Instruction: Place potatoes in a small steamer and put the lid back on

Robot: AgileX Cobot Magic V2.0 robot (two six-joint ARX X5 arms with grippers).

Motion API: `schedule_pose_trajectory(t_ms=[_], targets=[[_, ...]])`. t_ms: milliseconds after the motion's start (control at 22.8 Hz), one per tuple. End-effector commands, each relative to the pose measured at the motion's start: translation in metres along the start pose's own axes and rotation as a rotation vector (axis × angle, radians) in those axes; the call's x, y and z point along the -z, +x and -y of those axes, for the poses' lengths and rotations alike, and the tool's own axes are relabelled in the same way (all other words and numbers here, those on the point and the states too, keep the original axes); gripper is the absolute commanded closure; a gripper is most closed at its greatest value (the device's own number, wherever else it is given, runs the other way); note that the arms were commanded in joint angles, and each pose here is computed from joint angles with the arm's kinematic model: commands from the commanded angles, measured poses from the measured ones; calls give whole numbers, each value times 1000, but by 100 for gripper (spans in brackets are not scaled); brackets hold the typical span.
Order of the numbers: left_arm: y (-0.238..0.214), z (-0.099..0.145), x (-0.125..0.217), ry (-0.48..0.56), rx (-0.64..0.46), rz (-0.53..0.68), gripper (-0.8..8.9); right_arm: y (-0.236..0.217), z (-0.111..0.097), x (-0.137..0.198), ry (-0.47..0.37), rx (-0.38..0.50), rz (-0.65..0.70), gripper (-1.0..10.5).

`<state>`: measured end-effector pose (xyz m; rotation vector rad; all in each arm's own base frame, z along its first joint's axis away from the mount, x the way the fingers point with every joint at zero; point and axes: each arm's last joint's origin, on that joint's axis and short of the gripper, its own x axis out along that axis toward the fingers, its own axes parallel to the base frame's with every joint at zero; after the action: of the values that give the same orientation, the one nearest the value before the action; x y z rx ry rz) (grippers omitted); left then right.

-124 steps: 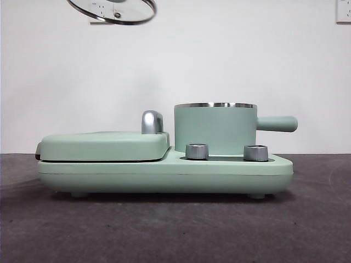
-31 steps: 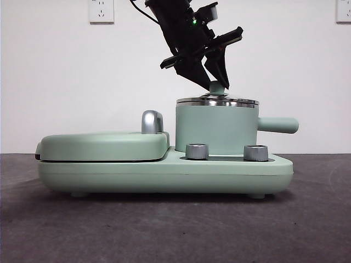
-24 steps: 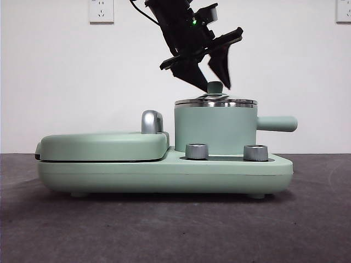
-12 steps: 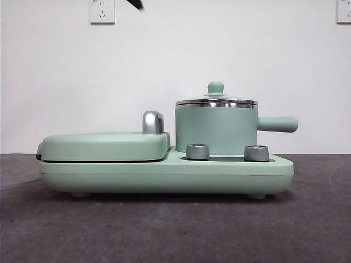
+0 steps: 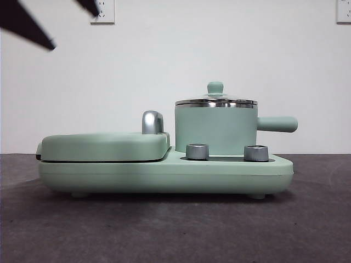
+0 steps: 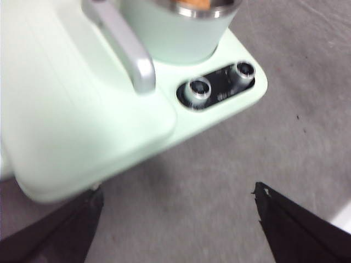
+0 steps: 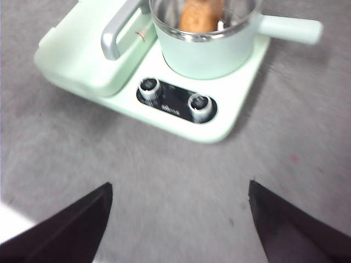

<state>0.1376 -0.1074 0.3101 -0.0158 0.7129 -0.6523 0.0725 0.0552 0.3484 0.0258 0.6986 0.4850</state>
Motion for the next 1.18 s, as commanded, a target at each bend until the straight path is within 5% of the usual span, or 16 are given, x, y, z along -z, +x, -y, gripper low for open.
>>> schedule_pose_trajectory(t_ms=[44,88,131,175,219,920,1183], targets=[[-2,0,6,-21,9,14,388,21,-2,4,-9,-40,12,561],[-3,1,7,-19,10,17,404,31,-2,7,-9,-59,14,561],[-4,1,6,-17,13,26,518,41,-3,10,-9,-71,16,578],[-5,1,6,-10,14,34,778,46,-4,13,-12,-97,16,748],[-5,1,5,-9,16,38,793,50,-4,14,-14,-122,13,971],[-9,1,10,-8,14,38,809,52,-5,13,-8,-125,34,929],[0,-15,30,-1,69,318,809,52,-5,13,-8,-125,34,929]])
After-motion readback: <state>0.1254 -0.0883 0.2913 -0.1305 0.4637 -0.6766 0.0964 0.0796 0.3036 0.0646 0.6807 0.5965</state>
